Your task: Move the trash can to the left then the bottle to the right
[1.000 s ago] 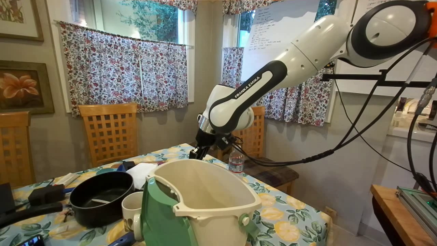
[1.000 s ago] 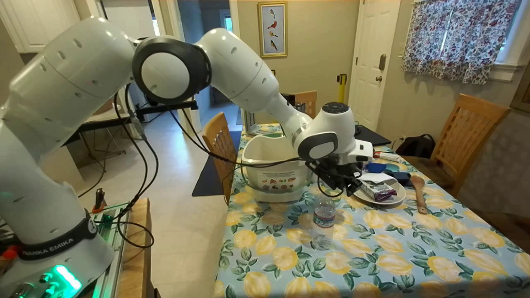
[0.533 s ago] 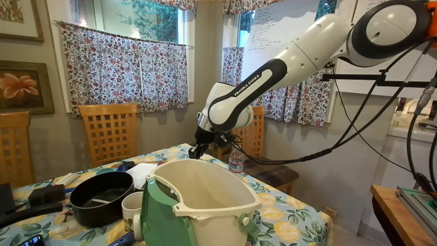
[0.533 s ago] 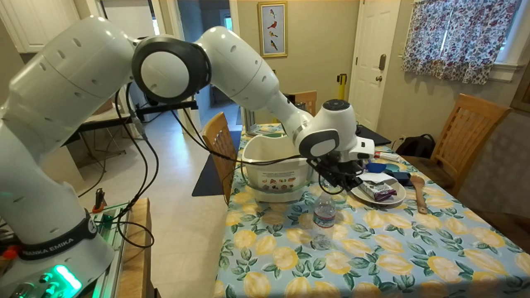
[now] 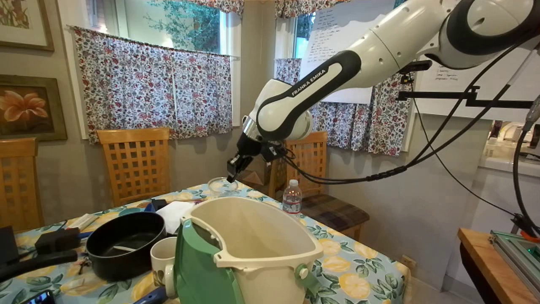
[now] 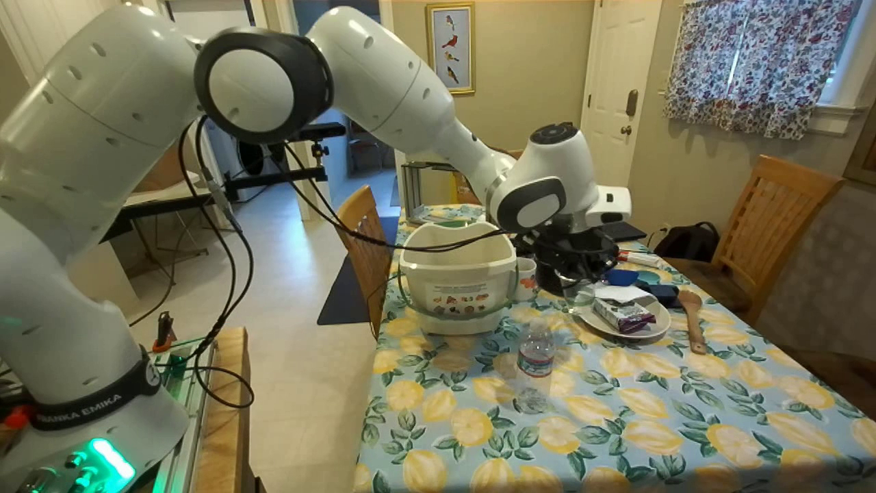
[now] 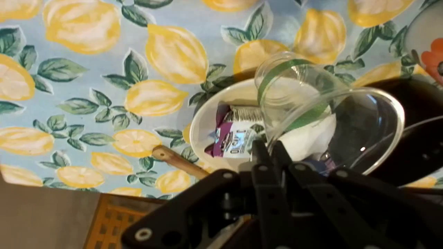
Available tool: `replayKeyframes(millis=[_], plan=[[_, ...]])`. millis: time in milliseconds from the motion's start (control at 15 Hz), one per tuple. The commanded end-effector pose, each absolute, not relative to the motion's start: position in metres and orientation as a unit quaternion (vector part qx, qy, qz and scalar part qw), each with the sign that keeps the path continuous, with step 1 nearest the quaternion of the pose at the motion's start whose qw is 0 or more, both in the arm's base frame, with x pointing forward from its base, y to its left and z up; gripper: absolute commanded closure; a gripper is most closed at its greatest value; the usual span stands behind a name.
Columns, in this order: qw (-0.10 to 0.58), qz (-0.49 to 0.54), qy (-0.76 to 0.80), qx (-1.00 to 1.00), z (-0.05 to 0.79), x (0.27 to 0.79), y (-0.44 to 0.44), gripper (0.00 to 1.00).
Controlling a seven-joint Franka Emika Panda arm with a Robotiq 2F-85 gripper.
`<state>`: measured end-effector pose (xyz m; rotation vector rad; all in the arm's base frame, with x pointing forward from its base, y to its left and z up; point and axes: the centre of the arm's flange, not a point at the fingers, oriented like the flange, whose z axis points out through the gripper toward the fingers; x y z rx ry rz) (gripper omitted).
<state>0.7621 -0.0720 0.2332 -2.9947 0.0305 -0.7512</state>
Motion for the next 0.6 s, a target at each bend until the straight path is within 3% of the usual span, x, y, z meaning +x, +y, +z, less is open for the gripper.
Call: replayKeyframes(millis=[0,533], plan=[[0.021,-0.282,0.003,-0.959,0.284,0.730,-0.059,0.98],[0.058,-0.288,-0.082,-0.952,0.361,0.667,-0.005,0.98]])
